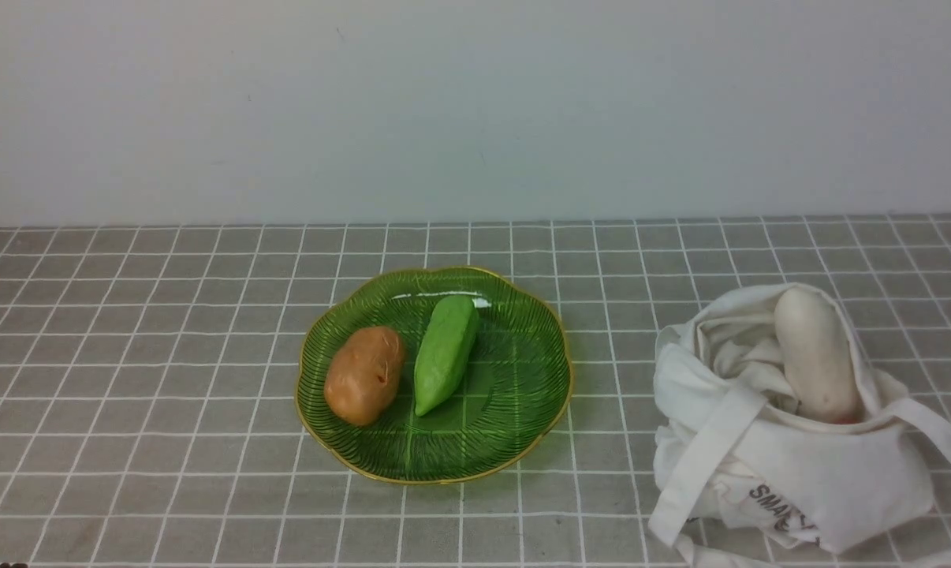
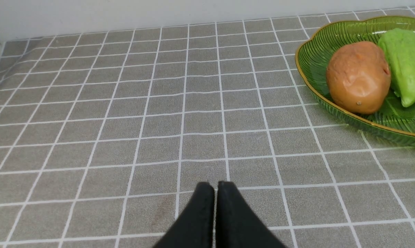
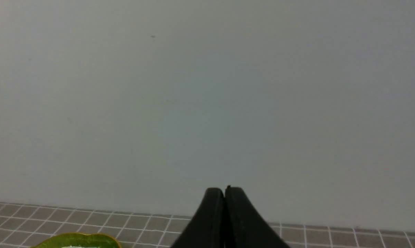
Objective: Take vegetables from bag on grey coffee tablecloth place on plate.
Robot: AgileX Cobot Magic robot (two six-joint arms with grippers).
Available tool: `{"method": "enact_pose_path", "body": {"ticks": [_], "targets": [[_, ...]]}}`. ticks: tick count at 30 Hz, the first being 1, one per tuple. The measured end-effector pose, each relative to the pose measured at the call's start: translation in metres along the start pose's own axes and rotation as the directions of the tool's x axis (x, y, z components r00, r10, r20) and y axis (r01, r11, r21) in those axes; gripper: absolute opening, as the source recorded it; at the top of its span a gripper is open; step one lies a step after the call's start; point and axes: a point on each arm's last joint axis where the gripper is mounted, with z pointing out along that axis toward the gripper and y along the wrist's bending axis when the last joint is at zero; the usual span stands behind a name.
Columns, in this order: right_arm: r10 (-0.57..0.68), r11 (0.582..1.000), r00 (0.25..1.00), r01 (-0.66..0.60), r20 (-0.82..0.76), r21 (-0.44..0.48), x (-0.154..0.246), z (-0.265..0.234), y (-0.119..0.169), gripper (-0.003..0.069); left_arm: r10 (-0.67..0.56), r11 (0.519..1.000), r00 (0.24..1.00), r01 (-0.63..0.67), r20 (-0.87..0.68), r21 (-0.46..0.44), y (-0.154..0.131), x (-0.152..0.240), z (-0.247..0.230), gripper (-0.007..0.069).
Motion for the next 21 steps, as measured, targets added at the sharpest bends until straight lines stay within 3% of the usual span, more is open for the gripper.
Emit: {"method": "enact_pose_path", "body": {"ticks": [8, 15, 21], "targets": [[-0.033, 0.994, 0.999, 0.033, -0.001, 0.102, 0.066, -0.009, -0.009, -0.0015, 0.0, 1.0, 1.0, 0.0, 0.0, 0.0, 0.0, 0.0, 0.0, -0.0005], [-0.088, 0.991, 0.995, 0.093, -0.053, 0.098, 0.157, -0.004, -0.016, -0.0015, 0.0, 1.0, 1.0, 0.0, 0.0, 0.0, 0.0, 0.0, 0.0, -0.0005], [-0.044, 0.993, 0.98, 0.064, -0.193, 0.098, 0.187, -0.006, -0.017, -0.0015, 0.0, 1.0, 1.0, 0.0, 0.0, 0.0, 0.0, 0.0, 0.0, -0.0005]]}}
